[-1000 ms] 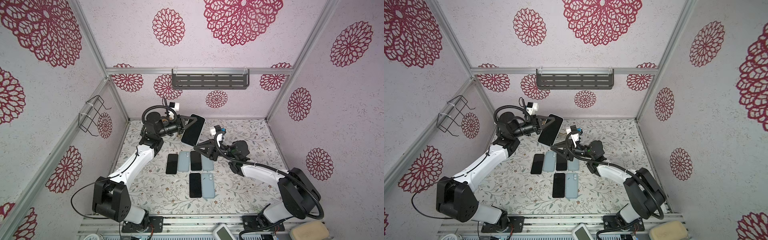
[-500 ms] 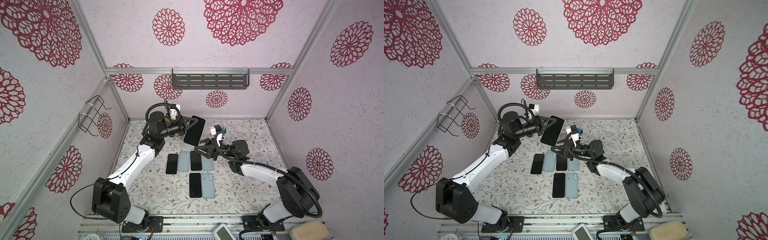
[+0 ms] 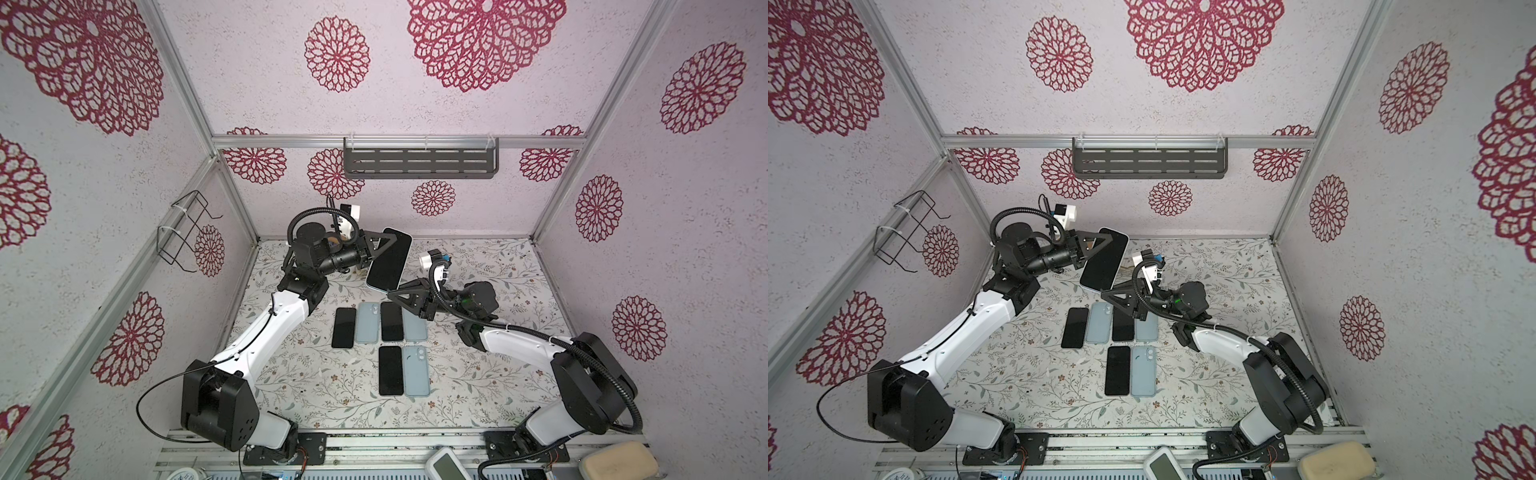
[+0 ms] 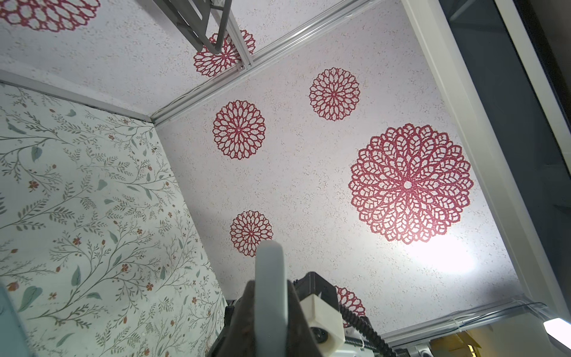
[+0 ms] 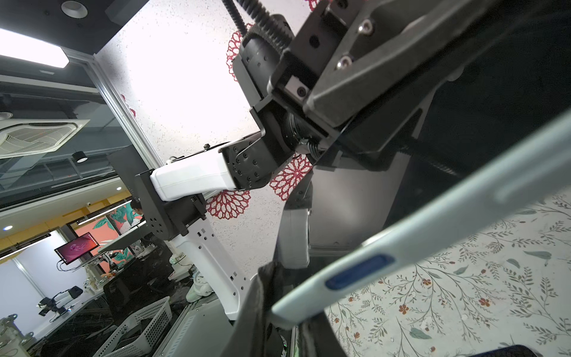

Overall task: Take the phone out of the phone case
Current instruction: Remove the phone case from the phone.

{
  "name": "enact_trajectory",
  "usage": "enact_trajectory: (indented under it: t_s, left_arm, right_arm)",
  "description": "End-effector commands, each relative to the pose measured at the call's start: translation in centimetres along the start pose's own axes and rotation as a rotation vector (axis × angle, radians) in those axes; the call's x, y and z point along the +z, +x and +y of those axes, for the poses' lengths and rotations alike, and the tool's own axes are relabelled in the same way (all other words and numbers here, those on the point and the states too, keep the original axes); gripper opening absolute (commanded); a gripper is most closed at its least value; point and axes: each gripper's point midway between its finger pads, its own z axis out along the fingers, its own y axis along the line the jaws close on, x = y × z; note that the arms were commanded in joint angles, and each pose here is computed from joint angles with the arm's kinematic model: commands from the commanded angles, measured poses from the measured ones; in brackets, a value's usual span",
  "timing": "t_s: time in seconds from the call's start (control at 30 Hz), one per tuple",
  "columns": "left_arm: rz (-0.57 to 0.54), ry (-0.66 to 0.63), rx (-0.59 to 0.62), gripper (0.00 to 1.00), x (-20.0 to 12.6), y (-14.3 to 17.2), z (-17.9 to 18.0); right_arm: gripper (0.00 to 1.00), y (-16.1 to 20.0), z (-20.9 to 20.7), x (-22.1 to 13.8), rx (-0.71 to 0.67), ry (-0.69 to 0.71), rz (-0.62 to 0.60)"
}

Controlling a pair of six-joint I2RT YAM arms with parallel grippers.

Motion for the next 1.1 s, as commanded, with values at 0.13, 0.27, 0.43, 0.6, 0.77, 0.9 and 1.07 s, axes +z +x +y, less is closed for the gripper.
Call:
enact_trajectory:
  t_s: [0.13, 0.27, 0.43, 0.6, 0.77, 0.9, 1.07]
  left_arm:
    - [0.033, -0.123, -0.131, 0.0, 0.5, 0.8, 3.8]
    - [0.056, -0.107, -0.198, 0.0, 1.3, 1.5, 5.0]
    - [0.108, -0.112, -0.237, 0.0, 2.5, 3.2, 6.2]
    - [0.142, -0.11, -0.249, 0.0, 3.3, 4.8, 6.7]
    - [0.139, -0.085, -0.25, 0.0, 3.2, 5.0, 6.4]
    - [0.13, -0.025, -0.24, 0.0, 3.3, 4.6, 5.1]
    - [0.104, 0.028, -0.202, 0.0, 2.9, 4.0, 3.4]
  right_arm:
    - [0.1, -2.8, 1.0, -0.4, -0.27, 0.068, -0.06]
    - [0.09, -2.9, 0.2, -0.4, -0.352, 0.137, -0.026]
    - [0.07, -3.5, -0.8, -0.2, -0.451, 0.21, 0.025]
    - [0.03, -4.9, -1.6, -0.4, -0.488, 0.261, 0.014]
    - [0.02, -6.0, -1.9, -1.1, -0.473, 0.283, -0.038]
    - [0.03, -6.0, -2.0, -1.9, -0.442, 0.28, -0.067]
    - [0.3, -5.6, -1.3, -3.1, -0.346, 0.254, -0.122]
